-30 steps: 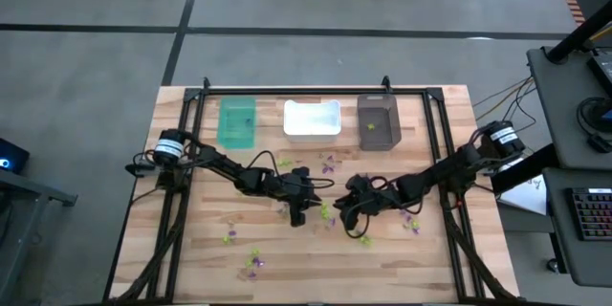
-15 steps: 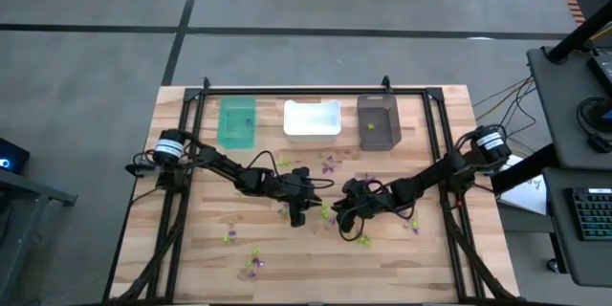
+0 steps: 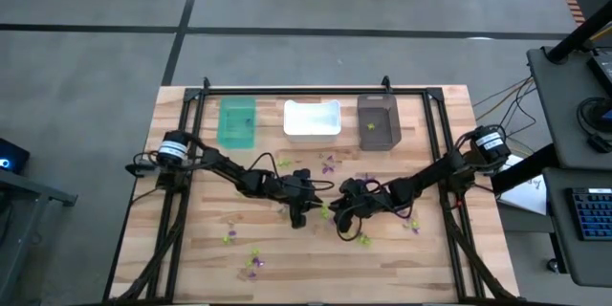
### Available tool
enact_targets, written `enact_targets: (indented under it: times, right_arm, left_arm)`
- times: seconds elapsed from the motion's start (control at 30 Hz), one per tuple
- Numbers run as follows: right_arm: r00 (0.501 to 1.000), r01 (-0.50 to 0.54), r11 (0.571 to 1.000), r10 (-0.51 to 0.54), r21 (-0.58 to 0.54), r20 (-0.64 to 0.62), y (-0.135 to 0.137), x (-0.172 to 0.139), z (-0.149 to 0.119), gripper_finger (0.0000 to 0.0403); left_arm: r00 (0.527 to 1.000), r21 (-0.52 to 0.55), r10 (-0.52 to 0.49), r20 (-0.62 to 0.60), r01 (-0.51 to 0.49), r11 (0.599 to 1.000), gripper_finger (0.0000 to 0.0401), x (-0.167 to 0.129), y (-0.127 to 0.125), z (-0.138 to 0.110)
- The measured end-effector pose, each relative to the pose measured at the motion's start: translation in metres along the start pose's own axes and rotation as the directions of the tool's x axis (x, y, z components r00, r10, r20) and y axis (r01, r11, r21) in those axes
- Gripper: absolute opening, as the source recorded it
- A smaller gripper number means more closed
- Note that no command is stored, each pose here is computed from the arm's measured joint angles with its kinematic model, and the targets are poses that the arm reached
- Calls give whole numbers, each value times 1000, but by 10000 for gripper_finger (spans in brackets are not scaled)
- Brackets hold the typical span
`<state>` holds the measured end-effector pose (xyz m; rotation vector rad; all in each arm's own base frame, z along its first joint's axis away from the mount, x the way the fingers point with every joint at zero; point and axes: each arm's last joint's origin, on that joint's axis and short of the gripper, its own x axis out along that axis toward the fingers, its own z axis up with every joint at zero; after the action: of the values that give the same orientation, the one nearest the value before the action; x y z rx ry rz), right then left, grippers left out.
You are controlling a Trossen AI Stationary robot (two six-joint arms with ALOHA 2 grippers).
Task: Sort Halloween decoration
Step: Put the green spider toy into the black bin
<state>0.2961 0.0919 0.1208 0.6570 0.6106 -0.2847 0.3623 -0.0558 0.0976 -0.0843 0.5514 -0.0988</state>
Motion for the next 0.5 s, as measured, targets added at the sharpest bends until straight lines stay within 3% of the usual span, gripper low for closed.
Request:
enact_targets:
  times: [0.5]
  right_arm:
    - [1000, 27, 996, -27, 89, -2, -6, 2, 3, 84]
  left_arm:
    - [998, -9, 8, -56, -8, 1000, 38, 3, 1, -10]
